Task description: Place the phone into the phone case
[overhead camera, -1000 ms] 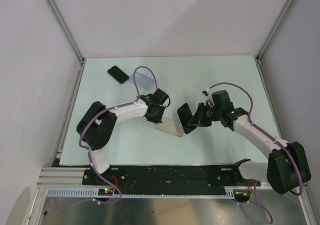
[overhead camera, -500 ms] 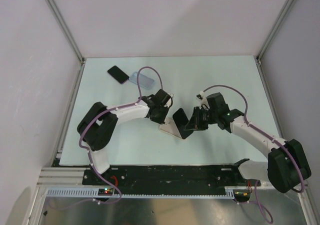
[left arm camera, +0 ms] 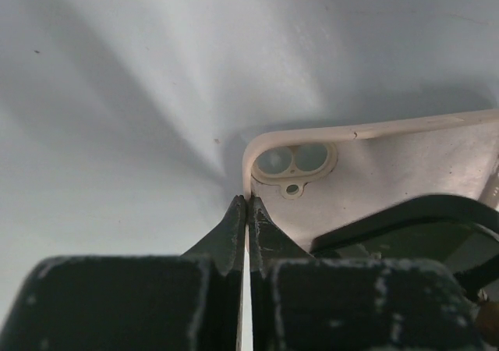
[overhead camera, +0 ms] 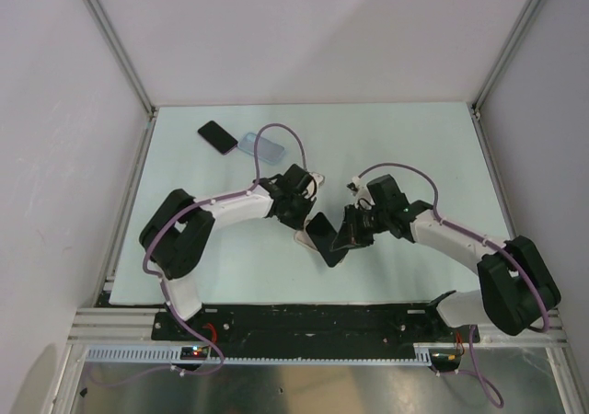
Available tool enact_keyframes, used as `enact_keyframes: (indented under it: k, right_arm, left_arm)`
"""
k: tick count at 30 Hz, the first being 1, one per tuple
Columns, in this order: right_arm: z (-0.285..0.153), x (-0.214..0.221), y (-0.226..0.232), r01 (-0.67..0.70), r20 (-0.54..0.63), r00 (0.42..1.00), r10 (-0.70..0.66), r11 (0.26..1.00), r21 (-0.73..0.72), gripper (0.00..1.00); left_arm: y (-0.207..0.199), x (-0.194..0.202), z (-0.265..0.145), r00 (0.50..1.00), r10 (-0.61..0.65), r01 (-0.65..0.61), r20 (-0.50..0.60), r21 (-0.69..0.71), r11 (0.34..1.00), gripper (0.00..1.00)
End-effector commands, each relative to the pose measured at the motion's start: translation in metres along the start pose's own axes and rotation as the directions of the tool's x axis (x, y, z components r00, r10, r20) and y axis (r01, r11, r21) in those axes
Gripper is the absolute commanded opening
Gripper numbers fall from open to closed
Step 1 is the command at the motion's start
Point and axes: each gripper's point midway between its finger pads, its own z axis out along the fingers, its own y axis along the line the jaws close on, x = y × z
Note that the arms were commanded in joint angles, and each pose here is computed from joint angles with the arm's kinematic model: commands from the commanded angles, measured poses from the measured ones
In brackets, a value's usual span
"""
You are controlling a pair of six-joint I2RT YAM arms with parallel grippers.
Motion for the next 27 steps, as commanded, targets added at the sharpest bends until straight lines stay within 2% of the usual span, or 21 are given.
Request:
enact_keyframes:
  k: [1,8,12,19,27]
  right_arm:
    - [0.0,0.001,0.013,0.042,-0.021,0.999,-0.044,0.997,-0.07,0.0]
    - [-0.002,0.02,-0.001,0.005,-0.065,0.998,-0.009,0.998,-0.067,0.0]
    - [0.002,0.024,-0.001,-0.012,-0.079,0.997,0.006,0.996,-0.084,0.0]
    - [0.012,0.022,-0.008,-0.077,-0.1,0.993,0.066,0.991,-0.111,0.0]
    - [0.03,0.019,-0.027,-0.182,-0.145,0.976,0.164,0.976,-0.119,0.0]
  left_arm:
    - [-0.023,-0.017,-0.026,0.988,0.119,-0.131,0.099,0.13,0.983,0.0]
    - [-0.028,-0.026,-0.035,0.968,0.206,-0.228,0.145,0.154,0.962,0.0]
    - [-0.028,-0.028,-0.03,0.966,0.216,-0.237,0.139,0.154,0.959,0.0]
    - [-0.023,-0.023,-0.014,0.986,0.144,-0.155,0.088,0.131,0.979,0.0]
    - [-0.016,-0.028,-0.009,0.994,0.054,-0.061,0.091,0.075,0.995,0.0]
